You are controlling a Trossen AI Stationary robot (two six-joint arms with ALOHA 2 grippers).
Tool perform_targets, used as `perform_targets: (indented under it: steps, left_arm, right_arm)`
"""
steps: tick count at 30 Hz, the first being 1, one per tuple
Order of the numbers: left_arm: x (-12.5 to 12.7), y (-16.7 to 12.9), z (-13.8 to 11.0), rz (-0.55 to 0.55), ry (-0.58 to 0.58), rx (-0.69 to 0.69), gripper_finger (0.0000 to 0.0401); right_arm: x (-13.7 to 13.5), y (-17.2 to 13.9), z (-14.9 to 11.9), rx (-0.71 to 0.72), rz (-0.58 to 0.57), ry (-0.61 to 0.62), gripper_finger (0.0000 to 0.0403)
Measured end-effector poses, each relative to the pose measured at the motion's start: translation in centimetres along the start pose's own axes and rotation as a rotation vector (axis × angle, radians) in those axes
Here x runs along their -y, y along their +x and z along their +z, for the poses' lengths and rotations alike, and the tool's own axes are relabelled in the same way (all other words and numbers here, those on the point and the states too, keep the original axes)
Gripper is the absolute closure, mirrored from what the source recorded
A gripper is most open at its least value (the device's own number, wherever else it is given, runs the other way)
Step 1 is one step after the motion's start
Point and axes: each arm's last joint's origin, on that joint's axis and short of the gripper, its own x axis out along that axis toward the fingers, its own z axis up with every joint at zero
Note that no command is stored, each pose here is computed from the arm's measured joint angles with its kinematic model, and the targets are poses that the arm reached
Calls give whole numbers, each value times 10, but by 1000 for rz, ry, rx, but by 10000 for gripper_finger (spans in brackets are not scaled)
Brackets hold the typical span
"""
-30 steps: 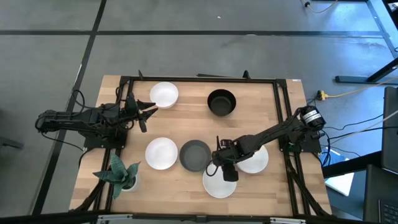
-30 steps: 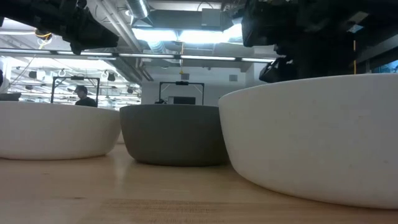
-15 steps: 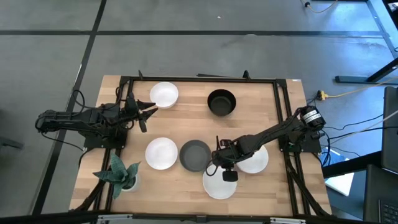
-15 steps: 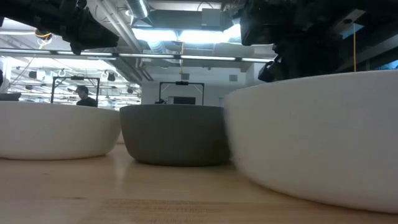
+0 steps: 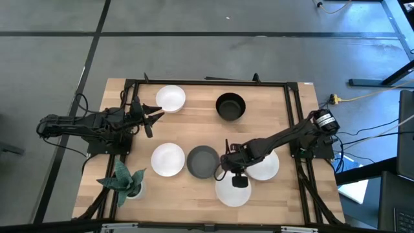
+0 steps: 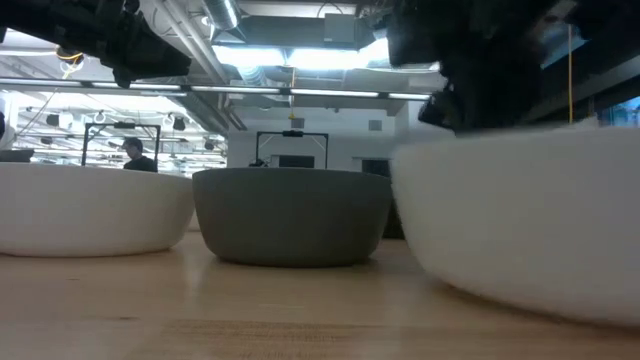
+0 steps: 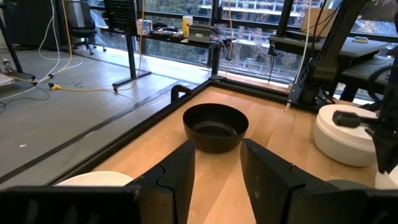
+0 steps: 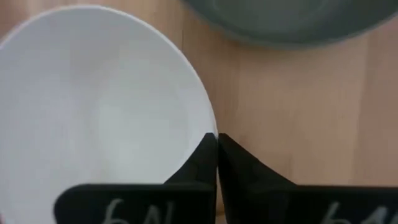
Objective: Nest bowls inside each other
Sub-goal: Stack the white bowl on the white bowl
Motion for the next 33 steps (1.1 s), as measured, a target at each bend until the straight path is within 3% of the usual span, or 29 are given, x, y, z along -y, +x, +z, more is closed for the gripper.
perform_targets:
  steps: [10,17,25,33]
  left_arm:
    - [0,0,0,0,0,1,277]
    - [0,0,0,0,0,1,277]
    - [0,0,1,0,60,6,277]
    - [0,0,1,-13,74,5,277]
  right_arm:
    - [5,-55,28,109,-13,-41,401]
    - [9,-85,38,127,-18,-4,402]
    - [15,-103,20,24,-90,127,402]
    - [14,-143,-9,28,-178,234,403]
